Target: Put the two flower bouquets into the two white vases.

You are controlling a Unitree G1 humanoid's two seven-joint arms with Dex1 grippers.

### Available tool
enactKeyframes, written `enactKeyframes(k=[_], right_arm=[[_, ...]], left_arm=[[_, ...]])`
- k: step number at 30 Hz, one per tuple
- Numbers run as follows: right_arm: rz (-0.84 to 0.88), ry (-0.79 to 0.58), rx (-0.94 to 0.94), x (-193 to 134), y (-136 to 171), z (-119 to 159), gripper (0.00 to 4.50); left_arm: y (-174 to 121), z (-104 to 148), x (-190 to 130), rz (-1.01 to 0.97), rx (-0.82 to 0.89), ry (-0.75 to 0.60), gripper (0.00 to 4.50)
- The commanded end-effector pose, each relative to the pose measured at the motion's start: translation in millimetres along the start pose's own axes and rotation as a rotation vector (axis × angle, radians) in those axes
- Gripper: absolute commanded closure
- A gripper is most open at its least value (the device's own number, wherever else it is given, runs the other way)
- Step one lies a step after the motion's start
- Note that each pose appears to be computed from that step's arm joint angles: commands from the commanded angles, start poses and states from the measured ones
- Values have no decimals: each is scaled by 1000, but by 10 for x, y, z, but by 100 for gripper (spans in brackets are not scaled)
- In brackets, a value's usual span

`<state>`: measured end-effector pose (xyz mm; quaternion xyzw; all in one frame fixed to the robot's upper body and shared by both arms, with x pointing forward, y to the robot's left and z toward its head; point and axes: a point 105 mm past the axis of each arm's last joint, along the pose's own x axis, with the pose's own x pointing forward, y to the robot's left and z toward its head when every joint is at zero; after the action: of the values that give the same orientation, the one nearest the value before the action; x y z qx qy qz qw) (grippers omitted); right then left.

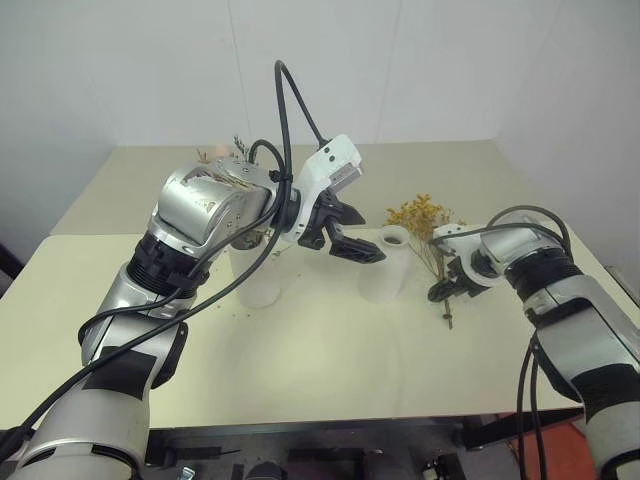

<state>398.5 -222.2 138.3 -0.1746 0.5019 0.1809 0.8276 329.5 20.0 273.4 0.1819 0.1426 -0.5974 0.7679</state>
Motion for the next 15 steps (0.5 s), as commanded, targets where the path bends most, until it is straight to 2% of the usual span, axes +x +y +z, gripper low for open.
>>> enactKeyframes(k=[1,7,8,11,15], right_arm=[[6,-16,-6,-25,-18,42,221],[37,-68,64,-133,-32,118,433],[37,-80,96,-154,-49,127,446],[21,-136,225,-205,-122,161,446],[2,-313,459,-318,-289,289,446]], left_arm=[[-12,102,-57,10,33,-25,0],[6,104,-57,20,41,-27,0],[8,107,-58,21,43,-29,0],[11,110,-67,23,47,-36,0],[24,94,-91,28,40,-44,0]])
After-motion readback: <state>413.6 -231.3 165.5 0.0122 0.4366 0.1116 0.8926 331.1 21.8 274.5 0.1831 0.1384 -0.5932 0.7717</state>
